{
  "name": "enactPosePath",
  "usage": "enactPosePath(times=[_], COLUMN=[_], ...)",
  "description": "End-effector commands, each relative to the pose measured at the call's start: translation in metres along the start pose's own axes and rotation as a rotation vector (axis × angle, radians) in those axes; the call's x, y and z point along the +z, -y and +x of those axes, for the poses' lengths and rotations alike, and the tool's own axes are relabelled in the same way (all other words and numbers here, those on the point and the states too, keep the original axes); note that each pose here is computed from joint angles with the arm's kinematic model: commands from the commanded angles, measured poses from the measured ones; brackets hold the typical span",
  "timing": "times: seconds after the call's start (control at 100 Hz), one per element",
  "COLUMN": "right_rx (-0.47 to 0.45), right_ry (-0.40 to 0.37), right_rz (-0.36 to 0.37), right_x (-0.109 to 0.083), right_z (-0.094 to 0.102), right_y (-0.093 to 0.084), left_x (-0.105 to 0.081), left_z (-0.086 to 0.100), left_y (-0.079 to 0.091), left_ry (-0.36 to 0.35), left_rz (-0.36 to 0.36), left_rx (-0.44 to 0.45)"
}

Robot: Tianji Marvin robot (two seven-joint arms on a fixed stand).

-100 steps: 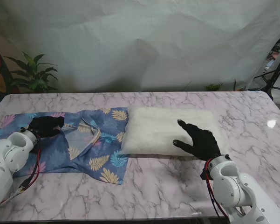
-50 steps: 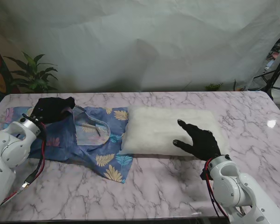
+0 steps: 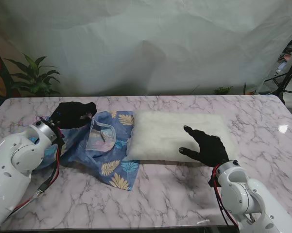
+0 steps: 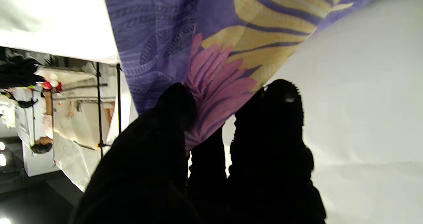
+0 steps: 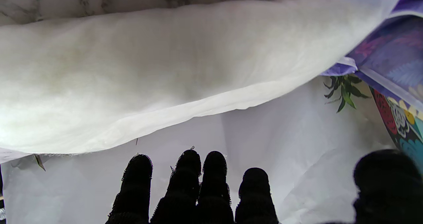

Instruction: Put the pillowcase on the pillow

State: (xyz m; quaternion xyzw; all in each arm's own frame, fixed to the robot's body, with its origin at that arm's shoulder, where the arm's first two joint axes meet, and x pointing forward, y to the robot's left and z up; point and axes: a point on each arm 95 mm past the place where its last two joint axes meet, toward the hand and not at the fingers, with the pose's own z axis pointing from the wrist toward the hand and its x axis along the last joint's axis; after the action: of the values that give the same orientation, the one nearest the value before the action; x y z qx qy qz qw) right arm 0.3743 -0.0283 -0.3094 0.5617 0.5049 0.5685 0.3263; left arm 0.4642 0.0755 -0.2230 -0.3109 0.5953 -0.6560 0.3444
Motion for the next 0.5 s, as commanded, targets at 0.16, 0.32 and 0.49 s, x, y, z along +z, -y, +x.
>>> enactPosePath(times=[0.16,0.32,0.49], right_rx=[-0.052,-0.061,-0.105], right_ry=[0.003,0.007,0.007], right_rz=[0.006,-0.067,-0.018], right_x=[0.005,0.011,0.016], right_z=[0.004,0.005,0.000], right_y=[-0.001,-0.006,-0.010], left_x=[-0.006,-0.015,-0.019], left_z=[-0.004,-0.014,-0.020], left_y=[0.020,0.019,0.017], left_ry=[-0.077,-0.075,-0.079], left_rz=[-0.201,-0.304,-0.356], left_rx=[0.069,0.089,0.115])
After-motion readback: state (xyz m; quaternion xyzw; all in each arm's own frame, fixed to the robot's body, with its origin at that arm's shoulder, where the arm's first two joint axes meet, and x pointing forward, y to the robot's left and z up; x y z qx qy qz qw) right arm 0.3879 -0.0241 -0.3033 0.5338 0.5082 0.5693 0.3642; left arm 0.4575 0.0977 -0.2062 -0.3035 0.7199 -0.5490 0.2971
